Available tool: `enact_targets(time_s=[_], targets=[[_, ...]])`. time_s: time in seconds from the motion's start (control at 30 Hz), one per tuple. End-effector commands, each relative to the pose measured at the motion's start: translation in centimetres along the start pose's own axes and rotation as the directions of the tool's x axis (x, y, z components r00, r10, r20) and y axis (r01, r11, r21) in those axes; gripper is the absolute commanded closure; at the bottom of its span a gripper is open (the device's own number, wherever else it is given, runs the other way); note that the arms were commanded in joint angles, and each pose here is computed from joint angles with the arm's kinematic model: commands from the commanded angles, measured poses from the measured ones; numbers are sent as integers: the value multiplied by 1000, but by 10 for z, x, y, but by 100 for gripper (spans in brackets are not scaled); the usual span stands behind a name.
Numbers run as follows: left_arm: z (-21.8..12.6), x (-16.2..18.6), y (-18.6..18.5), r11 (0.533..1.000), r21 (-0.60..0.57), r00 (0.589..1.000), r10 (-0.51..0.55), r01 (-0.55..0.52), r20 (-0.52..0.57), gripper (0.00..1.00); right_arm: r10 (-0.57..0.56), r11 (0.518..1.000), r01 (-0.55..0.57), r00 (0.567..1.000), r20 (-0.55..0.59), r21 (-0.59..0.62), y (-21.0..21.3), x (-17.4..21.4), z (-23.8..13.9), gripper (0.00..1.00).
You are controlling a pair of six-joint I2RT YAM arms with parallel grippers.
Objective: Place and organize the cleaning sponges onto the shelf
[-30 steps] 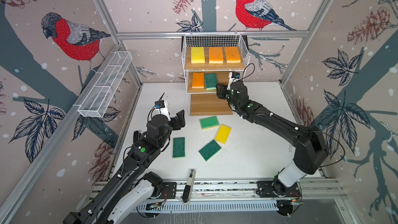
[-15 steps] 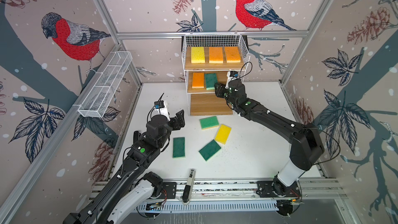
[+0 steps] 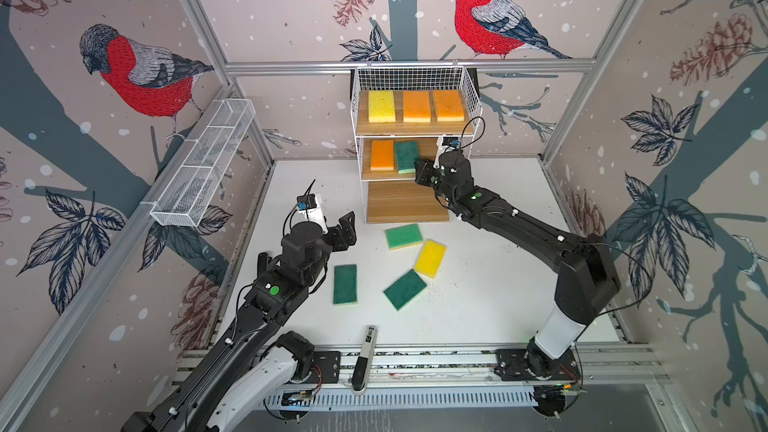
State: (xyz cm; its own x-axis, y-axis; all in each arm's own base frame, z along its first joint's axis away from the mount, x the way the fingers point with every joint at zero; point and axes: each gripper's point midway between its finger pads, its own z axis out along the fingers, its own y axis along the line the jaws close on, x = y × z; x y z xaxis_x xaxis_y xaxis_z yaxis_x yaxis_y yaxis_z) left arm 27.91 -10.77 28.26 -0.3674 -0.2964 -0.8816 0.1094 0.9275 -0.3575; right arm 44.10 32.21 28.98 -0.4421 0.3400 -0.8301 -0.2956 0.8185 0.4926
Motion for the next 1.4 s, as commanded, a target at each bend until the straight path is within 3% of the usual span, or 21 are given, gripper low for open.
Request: enact_targets(time_s=[0.0, 0.63, 1.37], targets=[[-1, -7, -1, 1000, 6, 999, -5, 5, 31, 16, 25, 1000, -25, 1000, 17, -16, 5, -7, -1, 75], [-3, -9, 0, 1000, 3, 999, -10, 10, 42, 17, 93, 996, -94, 993, 77, 6, 0, -17, -10, 90], [-4, -9, 2, 1000, 0, 999, -16, 16, 44, 17, 271, 959, -281, 951, 145, 48, -13, -13, -10, 92]])
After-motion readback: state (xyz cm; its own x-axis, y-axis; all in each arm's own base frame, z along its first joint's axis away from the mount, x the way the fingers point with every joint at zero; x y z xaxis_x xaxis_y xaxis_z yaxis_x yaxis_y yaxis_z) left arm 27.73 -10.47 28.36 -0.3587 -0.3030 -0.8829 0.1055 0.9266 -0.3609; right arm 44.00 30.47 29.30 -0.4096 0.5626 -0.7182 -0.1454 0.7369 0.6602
